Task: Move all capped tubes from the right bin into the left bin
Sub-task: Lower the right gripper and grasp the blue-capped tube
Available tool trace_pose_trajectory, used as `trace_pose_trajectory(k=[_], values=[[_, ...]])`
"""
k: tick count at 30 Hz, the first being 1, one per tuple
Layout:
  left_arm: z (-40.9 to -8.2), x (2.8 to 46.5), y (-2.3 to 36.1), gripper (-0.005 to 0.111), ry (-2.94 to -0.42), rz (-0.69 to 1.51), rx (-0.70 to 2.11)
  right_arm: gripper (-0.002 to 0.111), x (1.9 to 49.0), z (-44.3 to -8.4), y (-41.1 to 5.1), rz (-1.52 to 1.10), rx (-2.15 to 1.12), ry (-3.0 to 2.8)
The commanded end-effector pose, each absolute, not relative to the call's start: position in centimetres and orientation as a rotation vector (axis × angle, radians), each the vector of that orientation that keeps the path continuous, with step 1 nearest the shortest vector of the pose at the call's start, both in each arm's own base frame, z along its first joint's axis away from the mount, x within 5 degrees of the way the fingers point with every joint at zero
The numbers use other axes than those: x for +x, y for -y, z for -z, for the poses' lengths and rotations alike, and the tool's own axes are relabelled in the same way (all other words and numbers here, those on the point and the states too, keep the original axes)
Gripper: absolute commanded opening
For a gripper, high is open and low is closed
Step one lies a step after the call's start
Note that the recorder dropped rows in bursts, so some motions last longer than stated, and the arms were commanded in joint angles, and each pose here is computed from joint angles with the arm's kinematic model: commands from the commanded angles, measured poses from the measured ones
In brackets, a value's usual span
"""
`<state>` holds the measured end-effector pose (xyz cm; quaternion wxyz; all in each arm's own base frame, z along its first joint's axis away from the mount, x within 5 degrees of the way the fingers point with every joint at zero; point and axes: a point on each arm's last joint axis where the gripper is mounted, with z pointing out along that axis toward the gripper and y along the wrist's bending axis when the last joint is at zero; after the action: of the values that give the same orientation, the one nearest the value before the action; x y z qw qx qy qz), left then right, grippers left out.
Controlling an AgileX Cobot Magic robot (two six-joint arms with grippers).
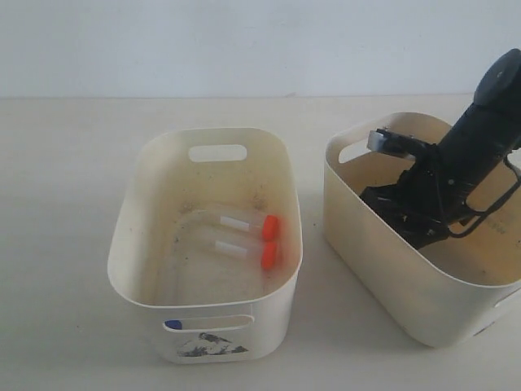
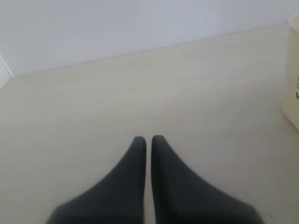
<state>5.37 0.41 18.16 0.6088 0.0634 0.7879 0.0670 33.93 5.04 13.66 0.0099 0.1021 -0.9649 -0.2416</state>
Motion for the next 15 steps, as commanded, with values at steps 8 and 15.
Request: trace_pose_trajectory(k=[8, 15], values=[[-18.32, 5.37, -0.38, 0.004, -1.813, -0.144, 0.137, 0.085, 33.66, -13.85, -5.09, 0.782, 0.303, 2.976], [-18.32, 5.37, -0.38, 0.004, -1.813, -0.144, 0.137, 0.085, 33.55, -13.66, -5.45, 0.716, 0.381, 2.982]])
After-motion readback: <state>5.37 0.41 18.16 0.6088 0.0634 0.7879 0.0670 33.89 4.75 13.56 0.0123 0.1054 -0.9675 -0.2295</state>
